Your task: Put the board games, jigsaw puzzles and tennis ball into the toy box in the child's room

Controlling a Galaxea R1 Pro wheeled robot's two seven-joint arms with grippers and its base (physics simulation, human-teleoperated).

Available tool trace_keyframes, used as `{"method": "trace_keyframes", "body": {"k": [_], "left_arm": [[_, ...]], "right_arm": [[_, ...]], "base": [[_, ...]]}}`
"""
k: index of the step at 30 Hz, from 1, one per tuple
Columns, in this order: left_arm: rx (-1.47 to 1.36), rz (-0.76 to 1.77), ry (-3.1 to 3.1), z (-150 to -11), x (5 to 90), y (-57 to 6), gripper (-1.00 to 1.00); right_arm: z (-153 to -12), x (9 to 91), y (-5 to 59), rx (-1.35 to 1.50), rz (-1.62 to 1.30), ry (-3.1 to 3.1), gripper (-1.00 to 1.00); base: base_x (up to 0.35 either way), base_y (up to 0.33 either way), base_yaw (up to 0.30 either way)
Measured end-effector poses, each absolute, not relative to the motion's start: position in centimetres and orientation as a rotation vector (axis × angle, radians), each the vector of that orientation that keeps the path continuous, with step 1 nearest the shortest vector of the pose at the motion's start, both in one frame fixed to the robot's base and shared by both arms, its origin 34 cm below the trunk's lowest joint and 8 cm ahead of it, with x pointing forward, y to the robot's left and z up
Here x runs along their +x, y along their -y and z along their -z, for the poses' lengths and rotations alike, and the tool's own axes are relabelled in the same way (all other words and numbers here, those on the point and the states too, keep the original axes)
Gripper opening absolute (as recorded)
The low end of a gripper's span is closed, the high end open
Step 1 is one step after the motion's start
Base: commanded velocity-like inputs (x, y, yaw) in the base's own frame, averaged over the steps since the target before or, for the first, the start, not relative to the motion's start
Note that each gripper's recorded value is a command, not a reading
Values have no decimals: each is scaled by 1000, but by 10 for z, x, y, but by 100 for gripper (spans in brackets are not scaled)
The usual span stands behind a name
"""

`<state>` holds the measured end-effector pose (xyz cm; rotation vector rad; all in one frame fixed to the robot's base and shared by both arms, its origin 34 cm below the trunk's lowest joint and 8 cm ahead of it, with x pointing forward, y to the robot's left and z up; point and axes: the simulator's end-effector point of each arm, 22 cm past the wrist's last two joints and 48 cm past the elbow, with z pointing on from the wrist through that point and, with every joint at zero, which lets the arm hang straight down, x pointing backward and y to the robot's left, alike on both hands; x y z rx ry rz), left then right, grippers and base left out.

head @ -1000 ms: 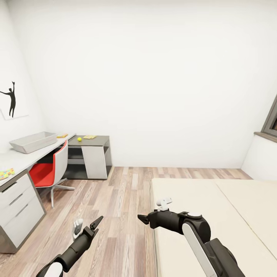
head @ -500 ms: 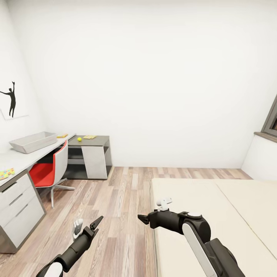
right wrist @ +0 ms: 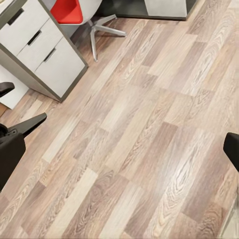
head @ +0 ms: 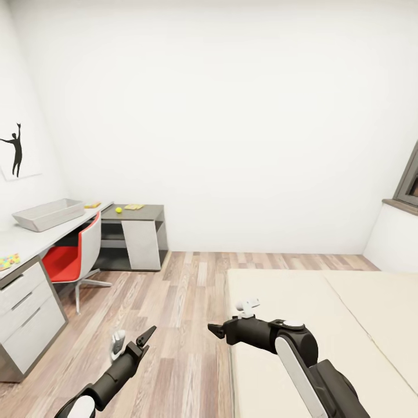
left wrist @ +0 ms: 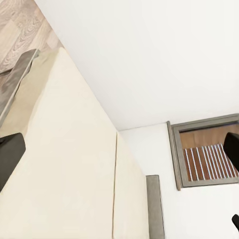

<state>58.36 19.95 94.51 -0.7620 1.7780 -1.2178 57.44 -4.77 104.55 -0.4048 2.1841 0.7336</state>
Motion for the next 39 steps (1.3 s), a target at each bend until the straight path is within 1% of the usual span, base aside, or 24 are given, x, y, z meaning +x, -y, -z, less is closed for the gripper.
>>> {"method": "trace_keyframes", "body": {"k": [10,15,39], "left_arm": [[-763,1216,-1776,-945,584,-200,100],[-763,1216,-1775,-946,584,-200,100],[-760,1180,-1751,-947,587,-206,100]], "right_arm": [[-1046,574,48,-405,-734,-2184,100],[-1046,574,48,-405,-734,-2184,100],[-1046,575,48,-403,-733,-2184,100]], "base": [[0,-218,0],[0,-123,0],[0,-24,0]]}}
